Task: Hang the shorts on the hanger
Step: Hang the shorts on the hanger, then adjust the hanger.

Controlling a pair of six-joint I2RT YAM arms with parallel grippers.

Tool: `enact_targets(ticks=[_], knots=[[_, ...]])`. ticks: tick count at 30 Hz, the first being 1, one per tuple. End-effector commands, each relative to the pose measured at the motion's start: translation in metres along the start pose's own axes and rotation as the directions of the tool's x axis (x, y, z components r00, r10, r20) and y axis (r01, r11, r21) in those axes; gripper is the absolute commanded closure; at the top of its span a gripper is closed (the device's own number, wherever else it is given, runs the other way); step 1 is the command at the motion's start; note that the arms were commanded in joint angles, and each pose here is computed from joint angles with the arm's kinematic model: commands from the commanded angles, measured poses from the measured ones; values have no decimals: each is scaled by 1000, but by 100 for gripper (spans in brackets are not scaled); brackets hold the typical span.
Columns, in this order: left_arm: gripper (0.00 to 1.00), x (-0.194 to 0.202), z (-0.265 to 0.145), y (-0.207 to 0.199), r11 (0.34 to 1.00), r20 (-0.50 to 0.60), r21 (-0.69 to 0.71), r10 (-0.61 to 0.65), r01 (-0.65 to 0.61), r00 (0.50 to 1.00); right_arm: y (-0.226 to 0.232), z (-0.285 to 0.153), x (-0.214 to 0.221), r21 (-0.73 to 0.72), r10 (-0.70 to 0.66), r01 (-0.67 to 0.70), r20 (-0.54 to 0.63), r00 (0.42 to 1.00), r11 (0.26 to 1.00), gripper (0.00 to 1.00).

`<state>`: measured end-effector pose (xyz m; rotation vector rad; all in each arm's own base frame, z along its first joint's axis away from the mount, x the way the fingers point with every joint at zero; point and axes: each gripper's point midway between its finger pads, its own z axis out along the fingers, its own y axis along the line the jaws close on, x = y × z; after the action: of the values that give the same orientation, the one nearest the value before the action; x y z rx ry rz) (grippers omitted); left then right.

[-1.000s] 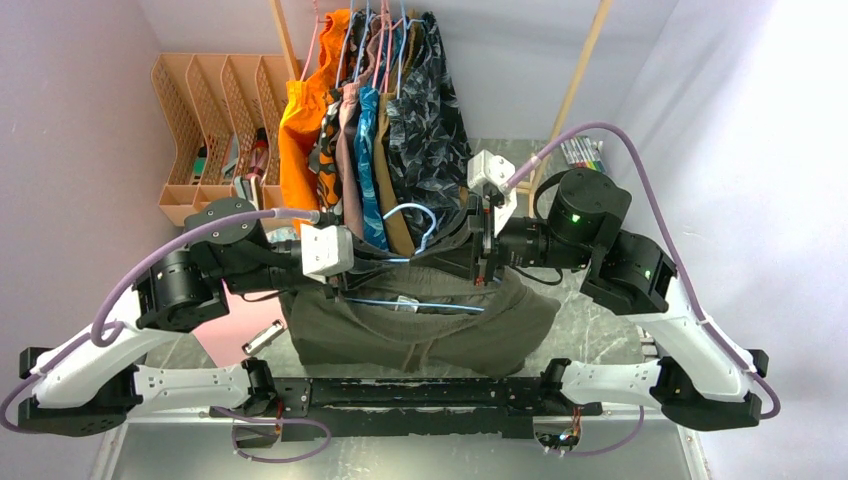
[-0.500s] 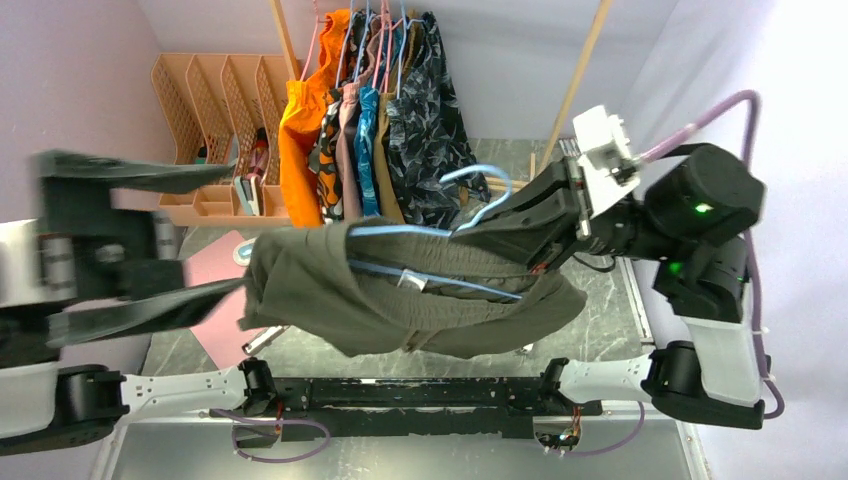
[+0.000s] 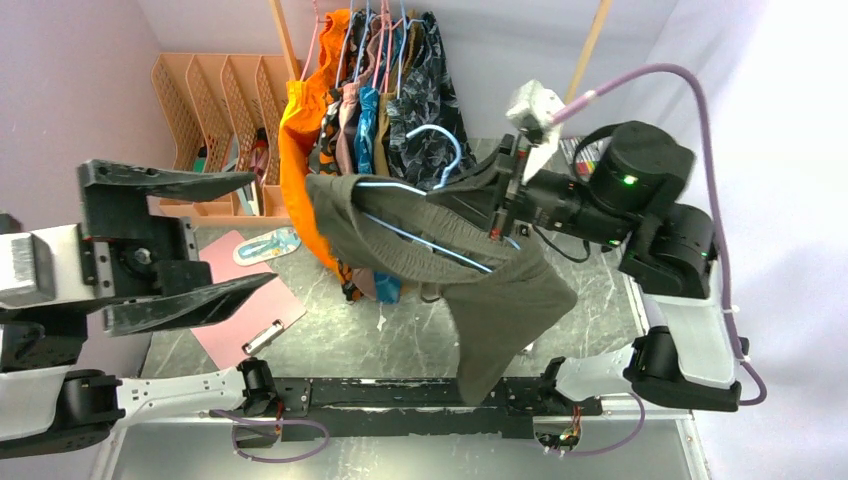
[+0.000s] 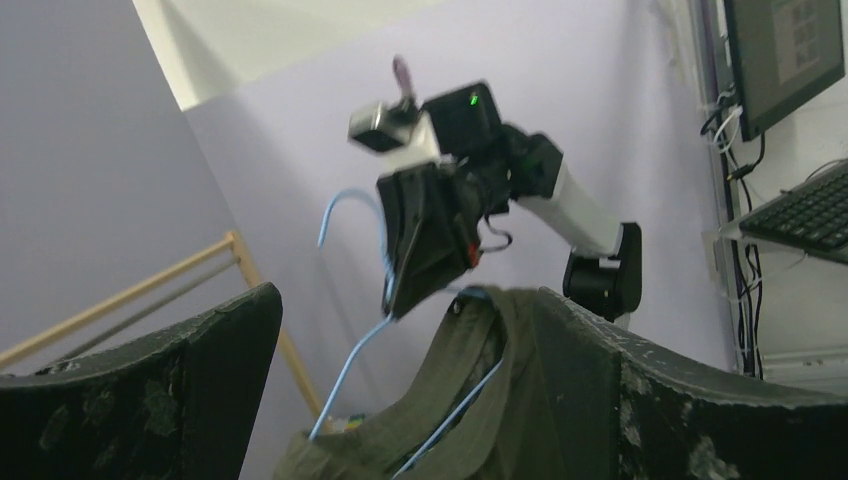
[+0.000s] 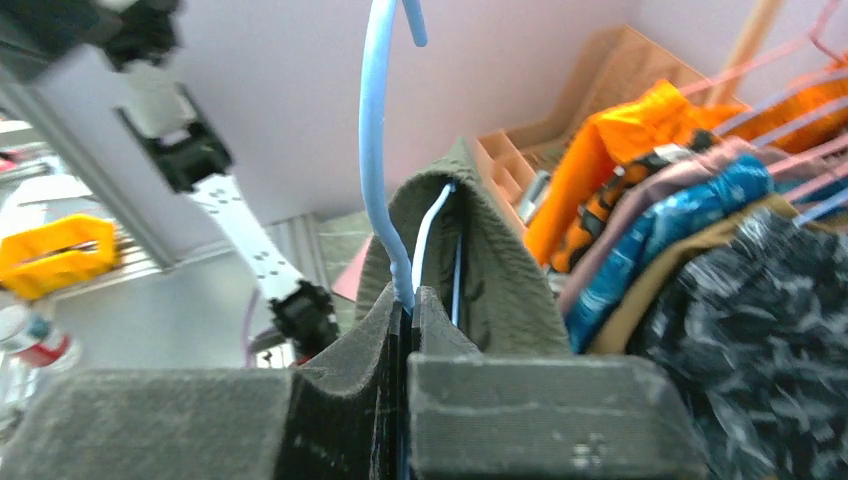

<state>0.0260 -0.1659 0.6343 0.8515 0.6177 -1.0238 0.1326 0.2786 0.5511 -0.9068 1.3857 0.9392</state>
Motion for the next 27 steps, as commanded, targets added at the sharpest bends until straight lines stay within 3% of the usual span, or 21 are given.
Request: enact_targets(ticks=[1,4,9,18,23,27], knots=[[2,21,2,4,1000,-64,-24,7,-9,998,33,-44,-60,-141,-24,53,202,979,989,100],[2,32,4,6,999,-94,-33,5,-8,996,34,-41,-49,-152,-23,47,154,988,987,100],[5,47,2,16,996,-165,-93,-7,-8,986,5,-40,-24,7,0,-1,58,998,1000,100],[9,113,-15,29,978,-358,-203,-32,-44,933,25,-52,-8,-95,1,2,31,1000,996,100],[10,138,-1,22,988,-402,-148,-22,-41,916,38,-52,-8,-172,-9,13,27,1000,985,100],[8,141,22,4,1000,-385,-26,-15,5,923,51,-58,-4,-252,-27,32,24,999,967,100]])
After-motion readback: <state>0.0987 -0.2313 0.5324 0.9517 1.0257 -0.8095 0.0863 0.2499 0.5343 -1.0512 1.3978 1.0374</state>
